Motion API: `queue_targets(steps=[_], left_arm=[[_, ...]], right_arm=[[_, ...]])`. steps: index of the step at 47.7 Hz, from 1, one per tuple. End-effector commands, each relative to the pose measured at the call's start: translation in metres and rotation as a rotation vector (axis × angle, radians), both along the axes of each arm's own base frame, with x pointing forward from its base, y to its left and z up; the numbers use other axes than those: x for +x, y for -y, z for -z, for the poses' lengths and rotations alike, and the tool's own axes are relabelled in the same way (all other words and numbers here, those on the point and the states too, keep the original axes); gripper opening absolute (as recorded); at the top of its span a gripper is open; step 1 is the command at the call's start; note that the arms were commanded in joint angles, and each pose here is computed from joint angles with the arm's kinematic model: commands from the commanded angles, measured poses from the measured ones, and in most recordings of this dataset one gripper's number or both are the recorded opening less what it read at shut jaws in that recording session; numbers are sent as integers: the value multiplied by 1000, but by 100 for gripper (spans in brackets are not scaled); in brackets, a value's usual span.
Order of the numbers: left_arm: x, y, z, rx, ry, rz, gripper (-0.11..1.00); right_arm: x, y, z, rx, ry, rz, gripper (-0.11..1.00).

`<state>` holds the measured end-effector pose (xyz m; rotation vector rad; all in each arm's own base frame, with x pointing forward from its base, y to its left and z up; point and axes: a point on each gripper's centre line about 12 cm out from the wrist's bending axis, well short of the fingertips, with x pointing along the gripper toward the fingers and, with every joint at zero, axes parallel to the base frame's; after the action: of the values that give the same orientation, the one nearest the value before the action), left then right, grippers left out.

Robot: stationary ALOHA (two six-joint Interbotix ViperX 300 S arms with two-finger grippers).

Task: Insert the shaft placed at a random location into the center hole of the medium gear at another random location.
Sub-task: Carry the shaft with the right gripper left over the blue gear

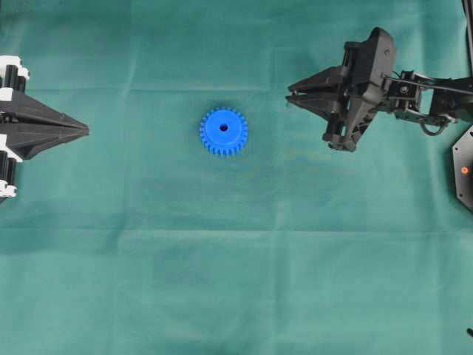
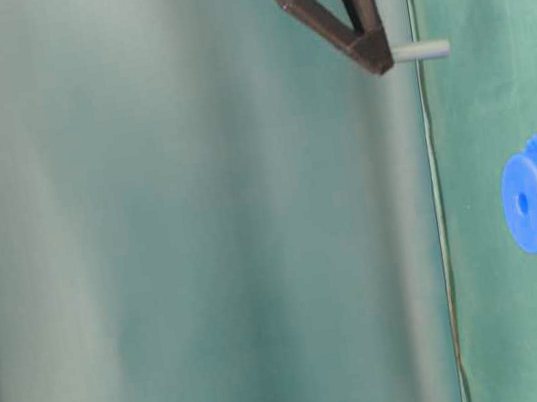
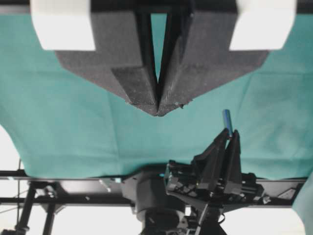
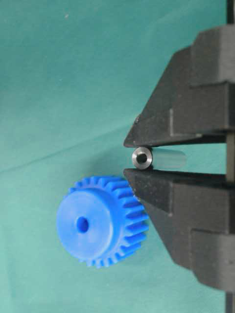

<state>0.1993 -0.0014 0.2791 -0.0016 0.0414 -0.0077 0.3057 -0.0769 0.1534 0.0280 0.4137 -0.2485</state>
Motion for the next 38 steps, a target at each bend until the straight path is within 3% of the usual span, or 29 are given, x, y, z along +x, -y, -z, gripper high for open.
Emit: queue_targets(steps=[1,23,38], left_arm=[[2,0,-5,1,11,-1,0],[2,0,-5,1,11,-1,0],[2,0,-4,1,6,-1,0]], right_arm=[[15,-3,-11,-15,33,-21,14],[80,-17,-19,-14,47,-94,14],[102,-21,-21,-14,53,-111,14]])
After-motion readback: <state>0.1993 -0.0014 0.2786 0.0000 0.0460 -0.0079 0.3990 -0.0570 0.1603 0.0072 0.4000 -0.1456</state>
